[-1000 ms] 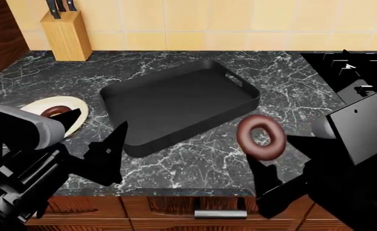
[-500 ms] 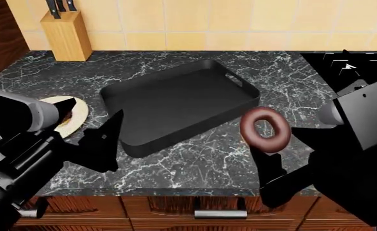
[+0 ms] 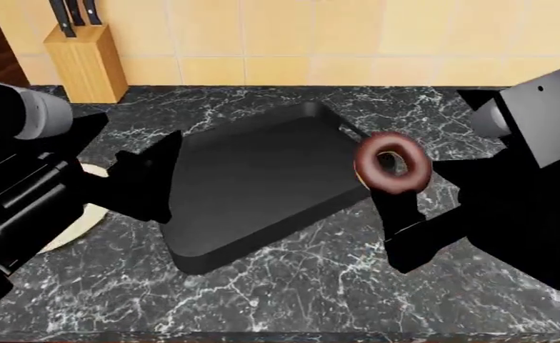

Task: Move the dessert items from the plate to the tray.

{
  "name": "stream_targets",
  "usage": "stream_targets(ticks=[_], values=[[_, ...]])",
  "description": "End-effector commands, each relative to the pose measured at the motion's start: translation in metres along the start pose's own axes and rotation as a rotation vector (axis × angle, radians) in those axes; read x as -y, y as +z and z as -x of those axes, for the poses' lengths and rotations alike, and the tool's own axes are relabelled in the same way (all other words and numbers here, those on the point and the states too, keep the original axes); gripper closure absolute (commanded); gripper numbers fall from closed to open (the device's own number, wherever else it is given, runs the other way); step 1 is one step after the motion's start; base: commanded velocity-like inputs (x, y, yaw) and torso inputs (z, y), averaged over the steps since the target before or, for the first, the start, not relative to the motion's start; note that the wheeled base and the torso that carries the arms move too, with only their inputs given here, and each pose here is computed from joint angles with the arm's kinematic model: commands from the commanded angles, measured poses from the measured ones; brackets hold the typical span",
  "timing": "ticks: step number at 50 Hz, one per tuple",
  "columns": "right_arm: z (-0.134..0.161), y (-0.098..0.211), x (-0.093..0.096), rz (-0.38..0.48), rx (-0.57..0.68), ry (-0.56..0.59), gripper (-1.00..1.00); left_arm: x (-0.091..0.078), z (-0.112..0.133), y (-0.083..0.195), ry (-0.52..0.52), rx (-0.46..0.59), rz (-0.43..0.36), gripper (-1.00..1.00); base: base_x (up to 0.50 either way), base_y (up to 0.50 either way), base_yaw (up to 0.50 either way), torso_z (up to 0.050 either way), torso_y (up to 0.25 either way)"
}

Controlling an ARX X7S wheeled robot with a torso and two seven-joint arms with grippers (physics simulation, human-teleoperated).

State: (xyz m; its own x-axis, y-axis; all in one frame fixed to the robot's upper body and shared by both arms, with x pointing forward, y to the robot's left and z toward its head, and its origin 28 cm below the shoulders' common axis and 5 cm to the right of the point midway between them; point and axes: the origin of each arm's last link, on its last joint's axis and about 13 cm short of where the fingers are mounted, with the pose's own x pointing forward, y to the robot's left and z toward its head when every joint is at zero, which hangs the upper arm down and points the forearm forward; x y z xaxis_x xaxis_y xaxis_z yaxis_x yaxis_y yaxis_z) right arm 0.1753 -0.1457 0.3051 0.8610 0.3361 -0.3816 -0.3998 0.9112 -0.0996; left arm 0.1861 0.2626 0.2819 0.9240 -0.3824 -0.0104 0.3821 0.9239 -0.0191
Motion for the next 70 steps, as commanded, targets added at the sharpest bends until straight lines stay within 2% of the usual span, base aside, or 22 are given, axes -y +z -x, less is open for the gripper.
stream_targets(ticks=[1,16,31,39,49,62,68,70], values=[[-0.001,0.003,0.001,0.016,0.009,-0.004,1.00,0.000,0.000,0.003,0.001,0.000,0.000,-1.00,0.50,0.00,0.00,0.000,0.000],[0.000,0.002,0.000,0.020,0.009,-0.012,1.00,-0.001,0.000,0.003,0.009,0.000,-0.003,-1.00,0.49,0.00,0.00,0.000,0.001],[-0.004,0.006,0.000,0.054,-0.052,0.003,1.00,-0.001,0.001,0.004,0.014,0.003,-0.002,-1.00,0.01,0.00,0.00,0.000,0.001],[-0.020,0.033,0.011,0.059,-0.135,0.040,1.00,-0.002,0.000,0.005,0.018,0.002,-0.003,-1.00,0.00,0.00,0.00,0.000,0.001],[-0.040,0.069,0.018,0.107,-0.210,0.089,1.00,-0.004,-0.002,0.004,0.025,-0.002,0.004,-1.00,0.00,0.00,0.00,0.000,0.000],[-0.068,0.086,0.011,0.190,-0.325,0.147,1.00,-0.007,0.000,0.006,0.034,0.004,0.010,-1.00,0.00,0.00,0.00,0.000,0.000],[-0.078,0.086,0.010,0.208,-0.365,0.159,1.00,-0.008,0.000,0.006,0.038,0.003,0.012,-1.00,0.00,0.00,0.00,0.000,0.000],[-0.085,0.082,0.009,0.217,-0.396,0.194,1.00,-0.010,0.000,0.006,0.042,0.005,0.018,-1.00,0.00,0.00,0.00,0.000,0.000]])
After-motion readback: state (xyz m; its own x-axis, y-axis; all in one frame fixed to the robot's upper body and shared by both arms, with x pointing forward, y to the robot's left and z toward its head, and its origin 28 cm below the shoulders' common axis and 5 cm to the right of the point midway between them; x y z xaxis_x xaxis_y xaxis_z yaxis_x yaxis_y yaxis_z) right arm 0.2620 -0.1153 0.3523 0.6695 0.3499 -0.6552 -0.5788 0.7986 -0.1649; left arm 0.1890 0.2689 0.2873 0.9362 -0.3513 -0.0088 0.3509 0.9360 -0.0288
